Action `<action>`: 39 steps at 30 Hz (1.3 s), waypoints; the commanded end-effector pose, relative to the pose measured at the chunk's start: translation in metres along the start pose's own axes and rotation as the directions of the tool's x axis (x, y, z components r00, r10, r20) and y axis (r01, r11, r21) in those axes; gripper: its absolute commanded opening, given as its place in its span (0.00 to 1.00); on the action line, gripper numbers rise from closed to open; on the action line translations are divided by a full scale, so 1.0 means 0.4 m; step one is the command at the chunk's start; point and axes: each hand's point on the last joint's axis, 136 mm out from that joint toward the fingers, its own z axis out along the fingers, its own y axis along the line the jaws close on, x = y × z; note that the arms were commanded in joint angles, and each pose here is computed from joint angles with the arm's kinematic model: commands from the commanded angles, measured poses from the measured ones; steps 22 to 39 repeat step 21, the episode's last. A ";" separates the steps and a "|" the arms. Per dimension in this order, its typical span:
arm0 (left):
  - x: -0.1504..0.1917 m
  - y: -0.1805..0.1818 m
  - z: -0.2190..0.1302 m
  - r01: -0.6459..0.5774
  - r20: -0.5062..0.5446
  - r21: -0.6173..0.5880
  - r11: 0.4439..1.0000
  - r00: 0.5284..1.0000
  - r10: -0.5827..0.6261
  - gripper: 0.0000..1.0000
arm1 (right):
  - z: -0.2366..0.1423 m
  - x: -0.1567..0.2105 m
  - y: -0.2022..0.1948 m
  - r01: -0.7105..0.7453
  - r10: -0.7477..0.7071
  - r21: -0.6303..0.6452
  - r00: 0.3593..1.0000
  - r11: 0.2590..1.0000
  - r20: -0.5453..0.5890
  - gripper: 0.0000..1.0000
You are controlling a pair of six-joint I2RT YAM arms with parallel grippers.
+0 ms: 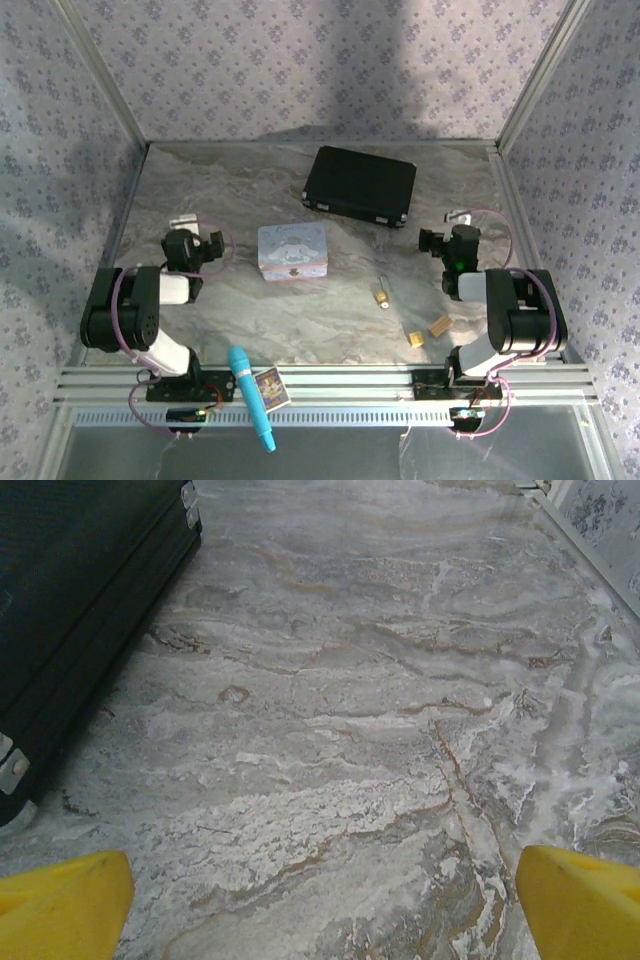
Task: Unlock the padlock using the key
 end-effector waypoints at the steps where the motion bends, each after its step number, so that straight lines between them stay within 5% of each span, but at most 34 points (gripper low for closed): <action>1: -0.066 -0.015 0.001 -0.013 0.081 0.030 0.999 0.997 0.011 1.00 | 0.000 -0.021 -0.001 0.013 -0.013 -0.001 0.999 1.000 0.035 0.99; 39: -0.068 -0.015 0.001 -0.016 0.084 0.028 0.999 0.996 0.014 1.00 | 0.002 -0.017 0.011 0.018 -0.017 -0.044 0.999 0.999 0.030 0.99</action>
